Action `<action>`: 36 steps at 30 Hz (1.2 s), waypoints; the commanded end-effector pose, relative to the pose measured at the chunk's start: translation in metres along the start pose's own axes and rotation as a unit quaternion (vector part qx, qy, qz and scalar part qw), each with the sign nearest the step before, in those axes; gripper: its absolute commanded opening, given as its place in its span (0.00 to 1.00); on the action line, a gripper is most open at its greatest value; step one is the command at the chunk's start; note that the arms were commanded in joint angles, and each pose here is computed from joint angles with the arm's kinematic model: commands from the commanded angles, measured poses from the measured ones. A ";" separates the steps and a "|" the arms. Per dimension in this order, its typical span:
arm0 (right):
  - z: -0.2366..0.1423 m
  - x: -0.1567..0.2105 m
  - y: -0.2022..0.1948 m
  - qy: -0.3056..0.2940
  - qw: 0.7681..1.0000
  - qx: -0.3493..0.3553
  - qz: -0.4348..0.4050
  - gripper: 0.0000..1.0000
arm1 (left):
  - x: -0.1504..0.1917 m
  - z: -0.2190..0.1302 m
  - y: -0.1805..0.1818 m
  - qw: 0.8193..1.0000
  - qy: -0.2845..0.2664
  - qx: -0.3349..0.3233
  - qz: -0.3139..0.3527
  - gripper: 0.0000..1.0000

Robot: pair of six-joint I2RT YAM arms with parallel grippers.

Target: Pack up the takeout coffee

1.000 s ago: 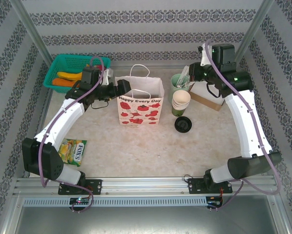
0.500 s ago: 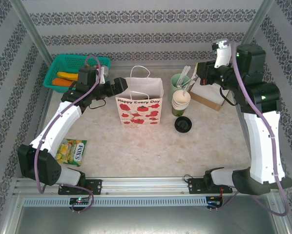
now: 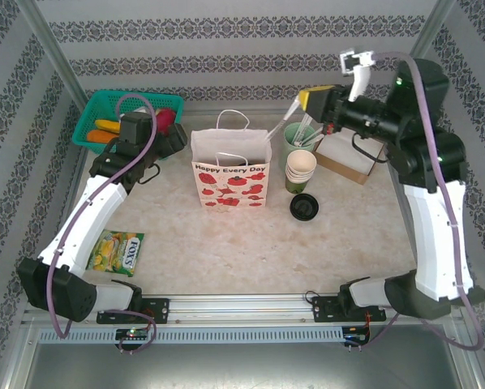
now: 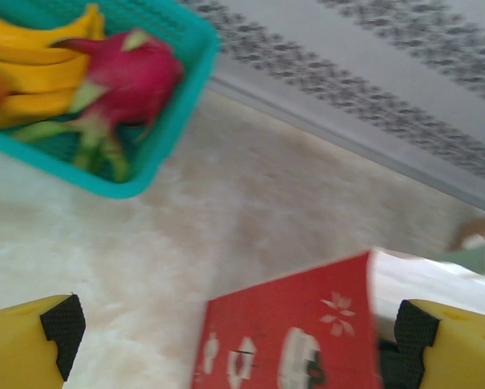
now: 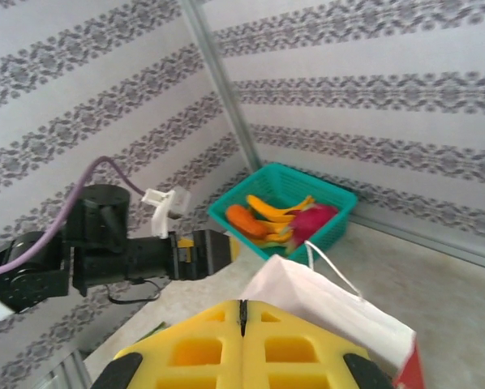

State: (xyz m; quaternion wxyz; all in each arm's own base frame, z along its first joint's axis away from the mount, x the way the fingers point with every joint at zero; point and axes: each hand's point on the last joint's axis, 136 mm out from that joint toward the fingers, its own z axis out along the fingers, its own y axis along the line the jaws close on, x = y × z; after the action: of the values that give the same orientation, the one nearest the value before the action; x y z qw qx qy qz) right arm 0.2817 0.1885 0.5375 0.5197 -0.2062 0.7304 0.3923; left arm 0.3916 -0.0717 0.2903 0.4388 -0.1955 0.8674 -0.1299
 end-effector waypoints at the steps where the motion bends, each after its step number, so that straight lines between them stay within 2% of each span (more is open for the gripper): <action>1: 0.029 0.001 0.010 0.001 0.999 -0.053 -0.002 0.00 | -0.001 -0.005 0.027 0.997 -0.008 -0.081 -0.015 0.99; 6: 0.082 0.028 -0.003 0.013 0.999 -0.052 -0.003 0.00 | 0.006 0.002 0.031 0.996 0.003 -0.087 -0.025 1.00; 13: 0.153 0.066 -0.008 -0.004 0.998 -0.066 -0.009 0.00 | 0.016 0.011 0.026 0.996 0.026 -0.075 -0.028 1.00; 21: 0.209 0.122 -0.027 0.043 0.996 -0.072 -0.008 0.00 | 0.027 0.022 0.021 0.996 0.053 -0.062 -0.030 1.00; 27: 0.232 0.166 -0.043 0.097 0.991 -0.090 -0.027 0.00 | 0.034 0.026 0.018 0.996 0.069 -0.051 -0.031 1.00; 36: 0.242 0.217 -0.077 0.163 0.982 -0.059 -0.081 0.00 | 0.037 0.028 0.016 0.996 0.075 -0.046 -0.033 1.00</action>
State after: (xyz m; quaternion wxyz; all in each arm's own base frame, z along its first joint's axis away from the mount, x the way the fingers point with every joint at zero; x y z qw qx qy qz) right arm 0.3947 0.3620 0.2913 0.4096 -0.3274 0.7603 0.3833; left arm 0.3914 -0.0727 0.2451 0.3676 -0.2302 0.8937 -0.1147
